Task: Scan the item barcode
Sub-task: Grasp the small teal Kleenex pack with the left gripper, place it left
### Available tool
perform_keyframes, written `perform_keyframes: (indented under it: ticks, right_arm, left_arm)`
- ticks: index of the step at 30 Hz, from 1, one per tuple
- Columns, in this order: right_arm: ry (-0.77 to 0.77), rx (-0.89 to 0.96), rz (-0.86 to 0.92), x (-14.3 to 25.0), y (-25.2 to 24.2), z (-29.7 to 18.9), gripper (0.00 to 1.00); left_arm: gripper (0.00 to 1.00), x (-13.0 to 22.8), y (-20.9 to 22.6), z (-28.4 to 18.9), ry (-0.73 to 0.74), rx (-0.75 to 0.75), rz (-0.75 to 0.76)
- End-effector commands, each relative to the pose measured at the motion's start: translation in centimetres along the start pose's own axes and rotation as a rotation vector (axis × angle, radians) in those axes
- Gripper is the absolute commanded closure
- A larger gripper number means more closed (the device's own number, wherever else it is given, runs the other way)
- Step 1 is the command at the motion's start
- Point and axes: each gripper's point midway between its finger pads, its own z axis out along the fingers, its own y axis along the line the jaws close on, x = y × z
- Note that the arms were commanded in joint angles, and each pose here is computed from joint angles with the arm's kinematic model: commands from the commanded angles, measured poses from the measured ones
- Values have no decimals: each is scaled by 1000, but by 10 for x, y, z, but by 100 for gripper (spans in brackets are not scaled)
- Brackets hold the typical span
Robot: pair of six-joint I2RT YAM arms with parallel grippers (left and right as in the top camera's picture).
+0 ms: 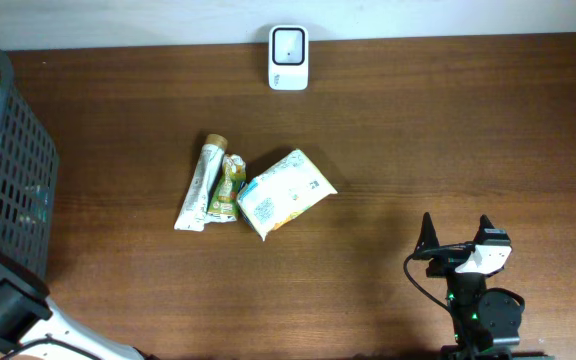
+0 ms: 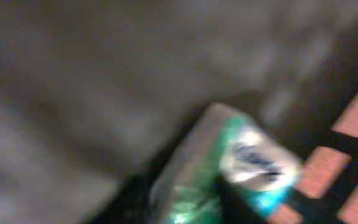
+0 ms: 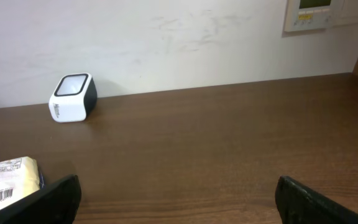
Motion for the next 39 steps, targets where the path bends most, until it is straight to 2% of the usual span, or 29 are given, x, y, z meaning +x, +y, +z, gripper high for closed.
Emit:
perform_keyframes:
  ticks: [1,4,6,7,9,12,15,17,20,24,29,34,39]
  right_arm:
    - [1,17,2,2,-4,0,1]
    - [1,17,2,2,-4,0,1]
    - [1,17,2,2,-4,0,1]
    - [1,17,2,2,-4,0,1]
    - [1,17,2,2,-4,0,1]
    - [1,17,2,2,-4,0,1]
    - [1,17,2,2,-4,0,1]
    - [1,17,2,2,-4,0,1]
    - [1,17,2,3,-4,0,1]
    - [1,17,2,3,-4,0,1]
    - [1,17,2,2,-4,0,1]
    - [1,17,2,2,-4,0,1]
    - [1,17,2,2,-4,0,1]
  left_arm:
    - [100,21,8,26,86,-28,14]
    - [100,17,8,20,89,-30,11]
    - [100,-3,6,-4,55,-35,12]
    - [100,-29,0,-38,-6,-40,23]
    - [100,-57,-10,-84,-99,-46,44]
    - [100,-109,-47,-213,-387,-46,91]
    - [100,-103,-95,-300,-540,22,145]
    - [100,-86,-120,-317,-542,47,181]
    - [100,-34,-177,-273,-308,113,269]
    - [100,18,-233,-198,-80,158,397]
    - [100,99,-256,-79,160,134,497]
    - [100,142,-236,6,174,115,429]
    - [100,173,-235,48,124,115,378]
